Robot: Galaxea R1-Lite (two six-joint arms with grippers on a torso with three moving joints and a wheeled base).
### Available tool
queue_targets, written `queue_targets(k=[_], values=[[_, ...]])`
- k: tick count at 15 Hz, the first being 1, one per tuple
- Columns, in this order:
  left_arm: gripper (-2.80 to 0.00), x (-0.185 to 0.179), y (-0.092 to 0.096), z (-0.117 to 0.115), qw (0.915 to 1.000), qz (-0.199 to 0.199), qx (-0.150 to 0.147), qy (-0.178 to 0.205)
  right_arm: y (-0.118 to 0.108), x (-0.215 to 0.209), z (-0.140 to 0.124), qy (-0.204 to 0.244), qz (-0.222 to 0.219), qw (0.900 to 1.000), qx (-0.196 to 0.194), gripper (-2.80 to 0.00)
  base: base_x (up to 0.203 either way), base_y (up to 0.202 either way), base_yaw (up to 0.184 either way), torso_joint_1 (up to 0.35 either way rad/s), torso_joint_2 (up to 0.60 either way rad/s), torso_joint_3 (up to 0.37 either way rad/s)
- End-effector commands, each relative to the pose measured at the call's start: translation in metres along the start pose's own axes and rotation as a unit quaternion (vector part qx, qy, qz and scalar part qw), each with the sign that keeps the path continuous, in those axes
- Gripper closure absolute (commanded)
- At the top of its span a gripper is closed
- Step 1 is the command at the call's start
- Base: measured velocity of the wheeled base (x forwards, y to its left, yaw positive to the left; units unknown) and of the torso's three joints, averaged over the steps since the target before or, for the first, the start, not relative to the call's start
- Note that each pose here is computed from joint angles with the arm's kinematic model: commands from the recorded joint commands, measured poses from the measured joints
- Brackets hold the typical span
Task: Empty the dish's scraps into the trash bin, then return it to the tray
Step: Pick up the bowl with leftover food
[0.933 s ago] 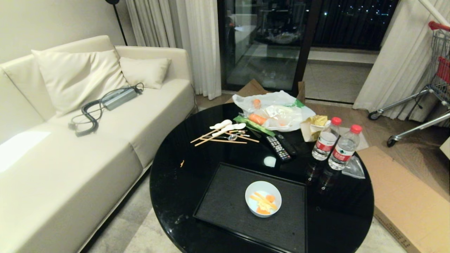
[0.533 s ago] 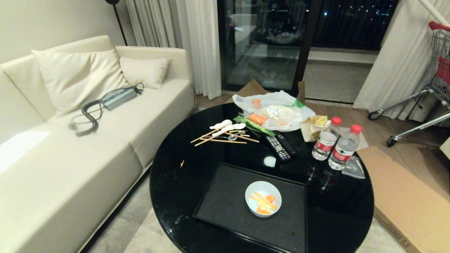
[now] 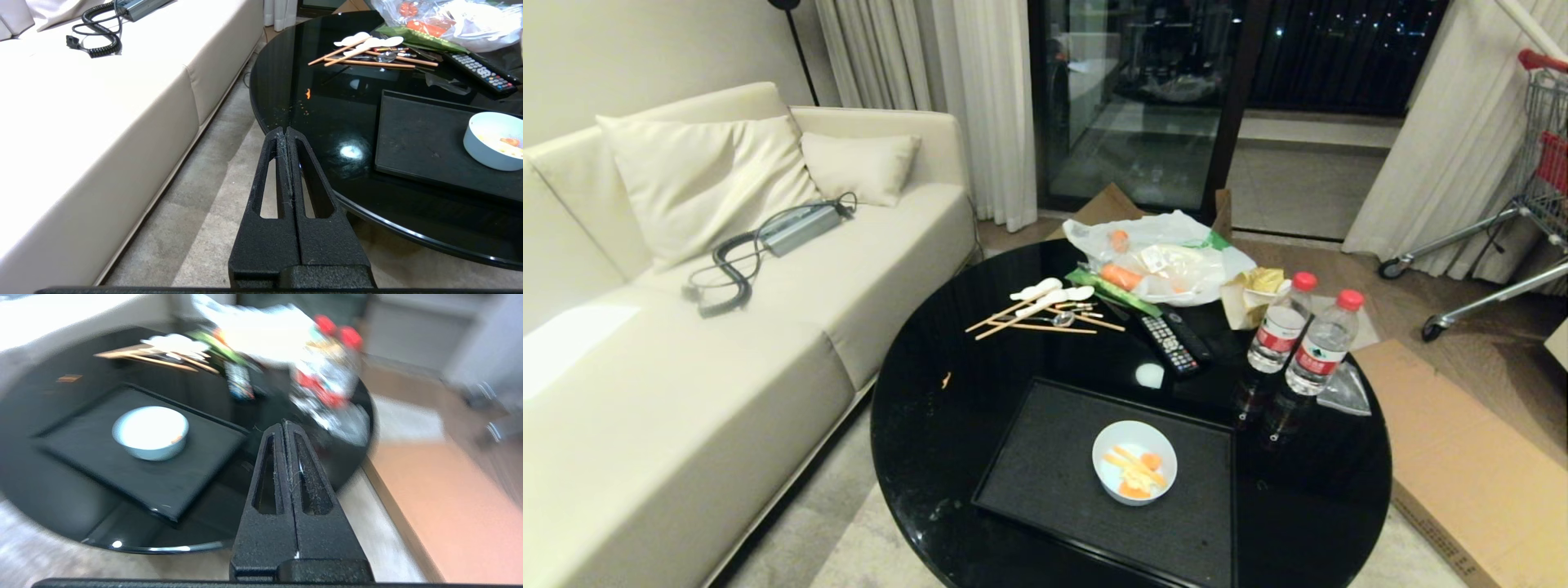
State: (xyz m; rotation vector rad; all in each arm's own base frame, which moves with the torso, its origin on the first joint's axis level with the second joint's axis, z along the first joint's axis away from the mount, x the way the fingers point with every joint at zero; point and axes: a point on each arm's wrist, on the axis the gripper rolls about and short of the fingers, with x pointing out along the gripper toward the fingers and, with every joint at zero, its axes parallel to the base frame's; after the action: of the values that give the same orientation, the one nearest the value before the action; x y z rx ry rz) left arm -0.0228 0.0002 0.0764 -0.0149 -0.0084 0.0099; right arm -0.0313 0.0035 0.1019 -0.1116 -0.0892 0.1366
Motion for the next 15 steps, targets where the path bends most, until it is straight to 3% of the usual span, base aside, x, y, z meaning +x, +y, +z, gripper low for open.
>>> queue_targets(k=[1, 9, 12, 15], values=[[0.00, 0.000, 0.000, 0.000, 1.0000, 0.000, 0.000, 0.000, -0.001, 0.000, 0.022, -0.003, 0.033, 0.999, -0.013, 0.00, 0.000, 0.000, 0.000, 0.000, 0.00, 0.000], [0.00, 0.000, 0.000, 0.000, 1.0000, 0.000, 0.000, 0.000, -0.018, 0.070, 0.092, 0.112, 0.073, 0.991, 0.008, 0.00, 0.000, 0.000, 0.000, 0.000, 0.00, 0.000], [0.00, 0.000, 0.000, 0.000, 1.0000, 0.000, 0.000, 0.000, -0.025, 0.119, 0.110, 0.162, 0.094, 0.982, 0.019, 0.00, 0.000, 0.000, 0.000, 0.000, 0.00, 0.000], [0.00, 0.000, 0.000, 0.000, 1.0000, 0.000, 0.000, 0.000, -0.021, 0.167, 0.112, 0.210, 0.137, 0.968, 0.024, 0.00, 0.000, 0.000, 0.000, 0.000, 0.00, 0.000]])
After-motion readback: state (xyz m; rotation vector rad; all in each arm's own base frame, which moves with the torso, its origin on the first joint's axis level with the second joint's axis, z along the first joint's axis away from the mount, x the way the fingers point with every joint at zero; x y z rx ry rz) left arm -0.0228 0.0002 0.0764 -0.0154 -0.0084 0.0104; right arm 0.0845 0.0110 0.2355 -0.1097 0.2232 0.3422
